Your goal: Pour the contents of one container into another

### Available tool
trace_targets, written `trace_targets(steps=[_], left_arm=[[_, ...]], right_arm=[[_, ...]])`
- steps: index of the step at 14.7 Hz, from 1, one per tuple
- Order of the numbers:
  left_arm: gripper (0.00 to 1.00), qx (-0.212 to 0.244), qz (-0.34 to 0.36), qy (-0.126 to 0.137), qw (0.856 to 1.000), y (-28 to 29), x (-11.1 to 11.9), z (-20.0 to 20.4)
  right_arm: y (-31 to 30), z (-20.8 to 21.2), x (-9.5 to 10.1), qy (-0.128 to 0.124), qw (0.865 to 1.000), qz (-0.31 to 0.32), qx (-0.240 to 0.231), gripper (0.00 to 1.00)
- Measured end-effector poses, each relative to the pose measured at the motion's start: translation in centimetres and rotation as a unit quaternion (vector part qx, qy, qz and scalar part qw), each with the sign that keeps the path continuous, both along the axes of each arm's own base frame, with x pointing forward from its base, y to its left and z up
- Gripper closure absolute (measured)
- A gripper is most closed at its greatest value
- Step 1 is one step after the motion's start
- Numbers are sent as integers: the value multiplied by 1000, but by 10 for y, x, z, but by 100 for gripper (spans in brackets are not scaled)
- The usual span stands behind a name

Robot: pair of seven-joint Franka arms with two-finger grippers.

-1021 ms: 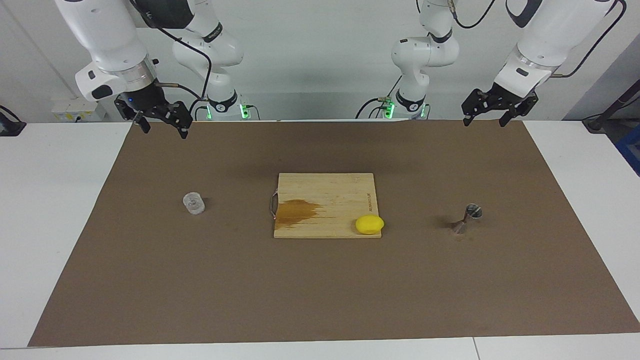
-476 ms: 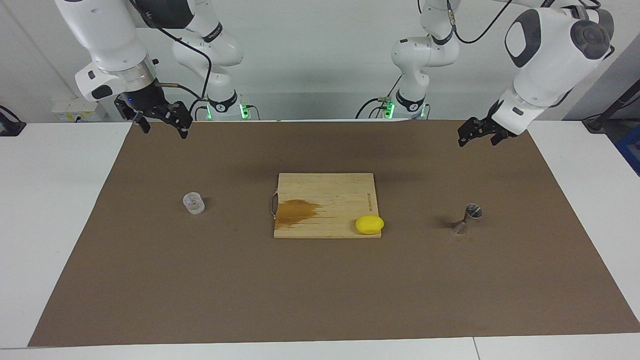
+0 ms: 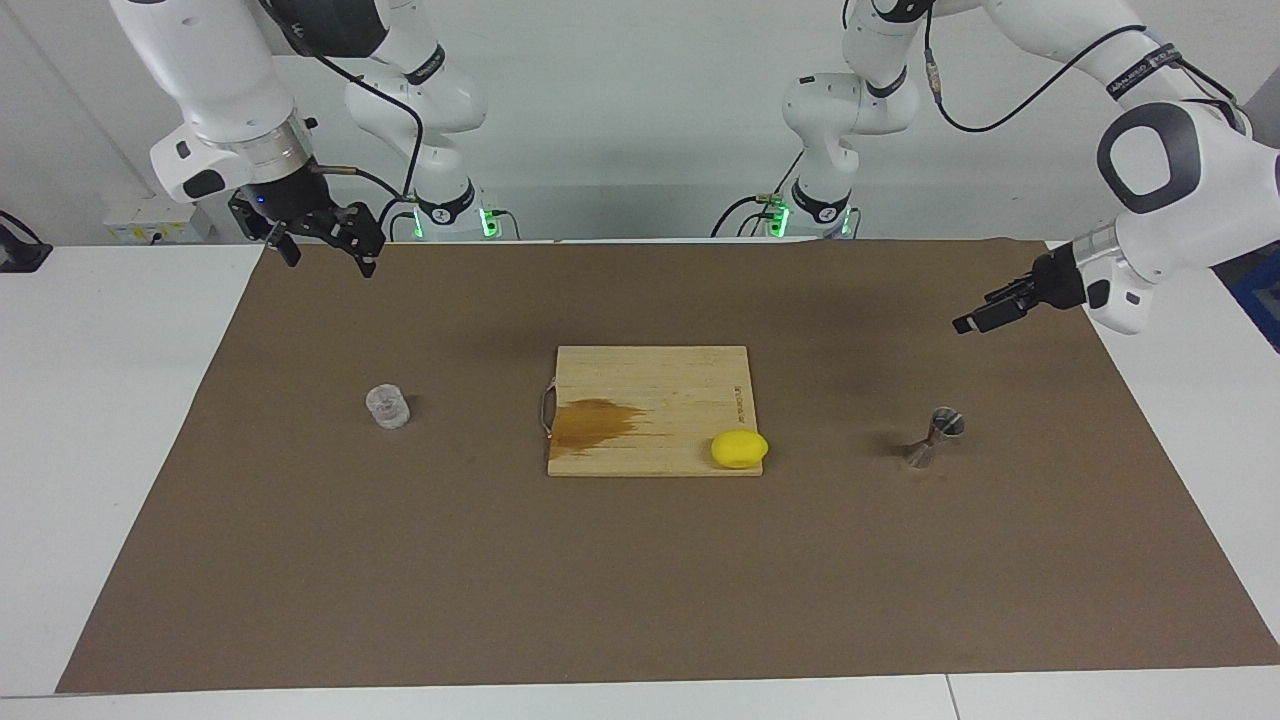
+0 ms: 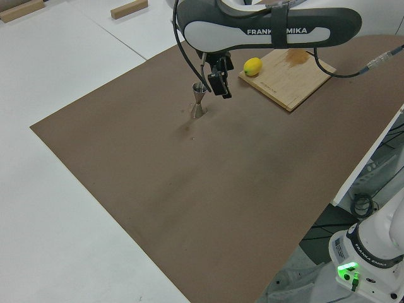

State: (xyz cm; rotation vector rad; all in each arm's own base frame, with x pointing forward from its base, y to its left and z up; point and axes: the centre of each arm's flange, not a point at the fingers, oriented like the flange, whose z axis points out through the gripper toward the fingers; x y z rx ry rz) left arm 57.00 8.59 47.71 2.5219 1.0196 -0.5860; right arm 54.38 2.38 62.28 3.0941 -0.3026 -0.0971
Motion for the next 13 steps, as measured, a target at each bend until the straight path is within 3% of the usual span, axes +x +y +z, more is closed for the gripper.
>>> trace_targets(steps=[2,4,6,10,13], left_arm=[[0,-38,138,28,989,18,-4,-21],[0,-82,259,55,961,31,-10,-42],[0,-126,370,85,916,41,-15,-67],[0,-187,540,122,811,54,-17,-100],[0,-224,594,136,761,47,-24,-125]], right_arm=[[0,0,0,0,1000,0,0,0],[0,0,0,0,1000,0,0,0],[0,0,0,0,1000,0,0,0],[-2,0,0,0,1000,-2,0,0],[-4,0,0,0,1000,-4,0,0]])
